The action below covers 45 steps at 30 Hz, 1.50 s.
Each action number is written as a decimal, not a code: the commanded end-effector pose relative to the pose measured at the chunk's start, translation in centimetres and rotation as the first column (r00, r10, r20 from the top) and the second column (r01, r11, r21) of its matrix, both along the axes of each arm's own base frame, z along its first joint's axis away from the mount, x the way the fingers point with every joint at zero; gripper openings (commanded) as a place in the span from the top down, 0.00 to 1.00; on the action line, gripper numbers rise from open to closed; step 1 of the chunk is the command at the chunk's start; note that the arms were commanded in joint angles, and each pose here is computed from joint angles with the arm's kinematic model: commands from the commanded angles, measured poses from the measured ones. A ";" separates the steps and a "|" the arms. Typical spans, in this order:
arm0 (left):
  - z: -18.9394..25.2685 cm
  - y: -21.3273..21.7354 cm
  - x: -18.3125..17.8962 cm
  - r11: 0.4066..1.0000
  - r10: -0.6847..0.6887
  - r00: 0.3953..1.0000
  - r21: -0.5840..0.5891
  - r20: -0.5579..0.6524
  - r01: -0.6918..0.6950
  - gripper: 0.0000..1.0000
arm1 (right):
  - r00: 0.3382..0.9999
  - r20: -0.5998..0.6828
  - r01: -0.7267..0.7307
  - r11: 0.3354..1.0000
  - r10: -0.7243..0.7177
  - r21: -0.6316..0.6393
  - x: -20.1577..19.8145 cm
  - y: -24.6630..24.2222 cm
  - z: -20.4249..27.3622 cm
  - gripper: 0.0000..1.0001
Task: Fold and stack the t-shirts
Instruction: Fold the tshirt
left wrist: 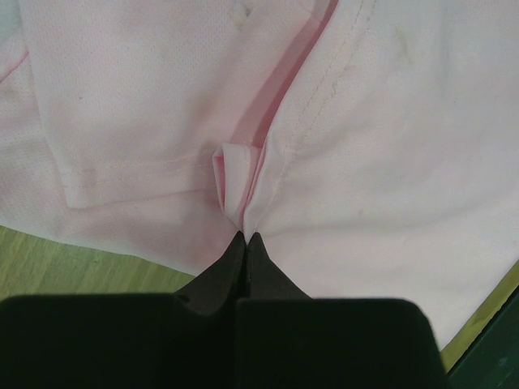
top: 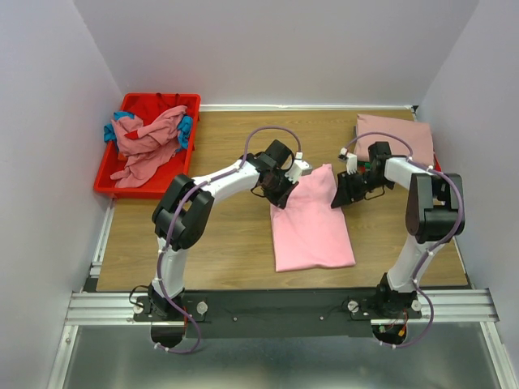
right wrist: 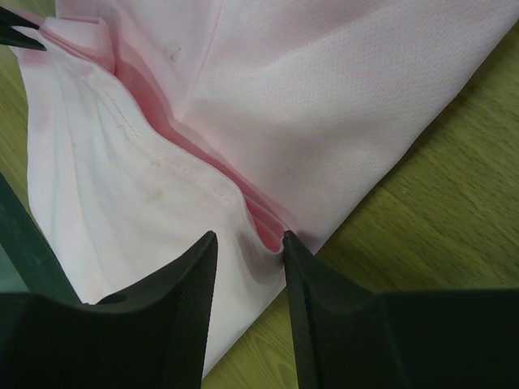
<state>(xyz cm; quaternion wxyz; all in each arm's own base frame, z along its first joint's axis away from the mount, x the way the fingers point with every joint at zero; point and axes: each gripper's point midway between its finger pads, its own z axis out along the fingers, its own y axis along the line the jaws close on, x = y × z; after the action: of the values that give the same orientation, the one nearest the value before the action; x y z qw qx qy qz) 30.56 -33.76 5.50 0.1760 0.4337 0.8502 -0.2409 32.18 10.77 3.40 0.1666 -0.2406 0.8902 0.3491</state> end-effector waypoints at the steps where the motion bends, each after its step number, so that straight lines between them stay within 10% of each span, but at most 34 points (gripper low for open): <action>1: 1.0 -0.6 -0.4 0.999 -0.019 1.000 -0.040 0.004 0.019 1.00 | 0.997 -0.076 -0.034 0.999 0.033 -0.014 -1.8 0.6 -1.6 0.54; 14: 0.8 -0.9 -0.2 0.999 -0.013 1.000 -0.051 0.006 0.014 1.00 | 0.995 -0.078 -0.073 0.996 0.069 -0.047 -2.2 0.8 -2.0 0.53; 25: 2.2 -0.6 -0.1 0.996 0.004 1.000 -0.085 0.031 -0.001 1.00 | 0.997 -0.019 -0.069 0.997 0.068 -0.045 -1.7 1.0 0.0 1.00; 45: 4.3 -0.1 -3.2 0.985 -0.022 1.000 -0.170 -0.008 0.020 1.00 | 0.991 0.076 -0.110 0.993 0.113 -0.042 -4.3 0.9 4.1 1.00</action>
<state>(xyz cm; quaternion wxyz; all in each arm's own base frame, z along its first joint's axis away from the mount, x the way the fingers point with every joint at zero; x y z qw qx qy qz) 28.24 -33.39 8.15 0.1963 0.4253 0.8357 -0.2867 29.11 11.57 6.65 0.1788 -0.2944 0.8787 0.3305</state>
